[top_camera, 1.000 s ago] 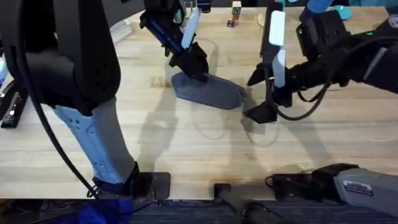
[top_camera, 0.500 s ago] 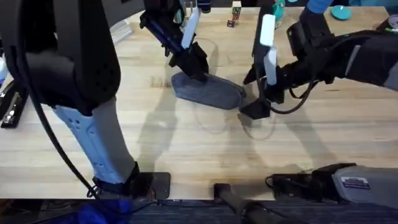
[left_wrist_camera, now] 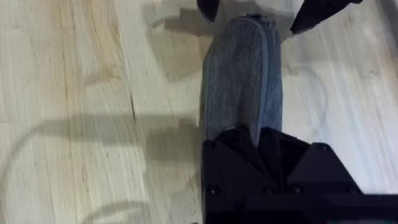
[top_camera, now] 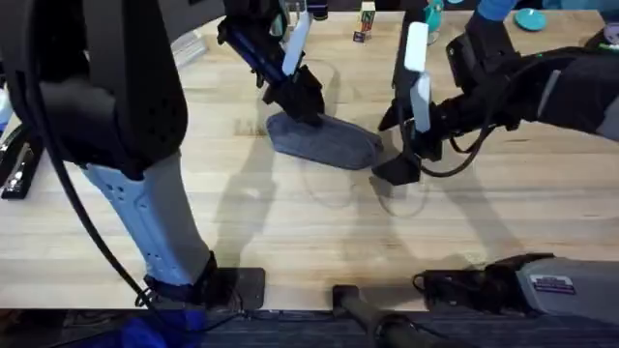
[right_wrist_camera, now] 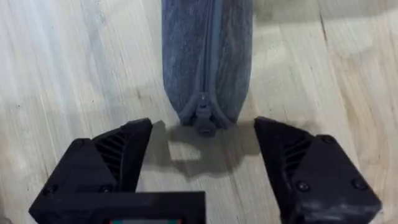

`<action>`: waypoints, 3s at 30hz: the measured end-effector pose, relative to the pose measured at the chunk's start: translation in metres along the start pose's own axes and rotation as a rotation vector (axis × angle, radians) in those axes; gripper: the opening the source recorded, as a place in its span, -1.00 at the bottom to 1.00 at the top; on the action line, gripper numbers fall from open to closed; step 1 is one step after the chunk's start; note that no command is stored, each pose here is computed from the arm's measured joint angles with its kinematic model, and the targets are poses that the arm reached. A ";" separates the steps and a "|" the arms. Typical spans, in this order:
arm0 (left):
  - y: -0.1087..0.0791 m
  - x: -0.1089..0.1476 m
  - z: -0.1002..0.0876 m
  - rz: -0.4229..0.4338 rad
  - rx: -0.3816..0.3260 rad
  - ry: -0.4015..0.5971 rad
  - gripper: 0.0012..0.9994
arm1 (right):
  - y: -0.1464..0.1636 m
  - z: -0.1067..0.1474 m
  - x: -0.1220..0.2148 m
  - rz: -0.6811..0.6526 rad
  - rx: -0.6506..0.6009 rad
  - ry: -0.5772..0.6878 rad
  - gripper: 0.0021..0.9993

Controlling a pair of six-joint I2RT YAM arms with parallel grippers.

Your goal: Unzip the bag, pick up the pens from the table one at a time and place them inside, then zip the bag closed.

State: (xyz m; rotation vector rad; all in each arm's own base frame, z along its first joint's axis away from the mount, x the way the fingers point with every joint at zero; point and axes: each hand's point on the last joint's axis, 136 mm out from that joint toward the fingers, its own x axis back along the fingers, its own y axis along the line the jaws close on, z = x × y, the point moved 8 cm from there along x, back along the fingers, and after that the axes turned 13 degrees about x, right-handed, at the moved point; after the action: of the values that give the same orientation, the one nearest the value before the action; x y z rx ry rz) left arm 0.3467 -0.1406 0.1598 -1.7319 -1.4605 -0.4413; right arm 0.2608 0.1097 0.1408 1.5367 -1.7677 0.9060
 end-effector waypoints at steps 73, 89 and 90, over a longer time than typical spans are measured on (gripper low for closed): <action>0.003 0.000 -0.001 -0.014 -0.013 -0.005 -0.92 | -0.005 -0.002 0.008 -0.002 0.037 -0.140 -0.92; 0.002 -0.002 -0.003 -0.007 -0.019 -0.010 -0.92 | 0.003 0.002 0.008 -0.040 0.004 -0.111 -0.93; 0.002 -0.002 -0.003 -0.007 -0.019 -0.011 -0.92 | 0.003 0.003 0.008 -0.041 0.003 -0.108 -0.93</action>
State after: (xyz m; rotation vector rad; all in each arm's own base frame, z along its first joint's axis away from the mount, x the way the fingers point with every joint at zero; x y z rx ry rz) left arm 0.3484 -0.1444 0.1600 -1.7473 -1.4746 -0.4518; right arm 0.2570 0.1033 0.1456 1.6455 -1.8034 0.8199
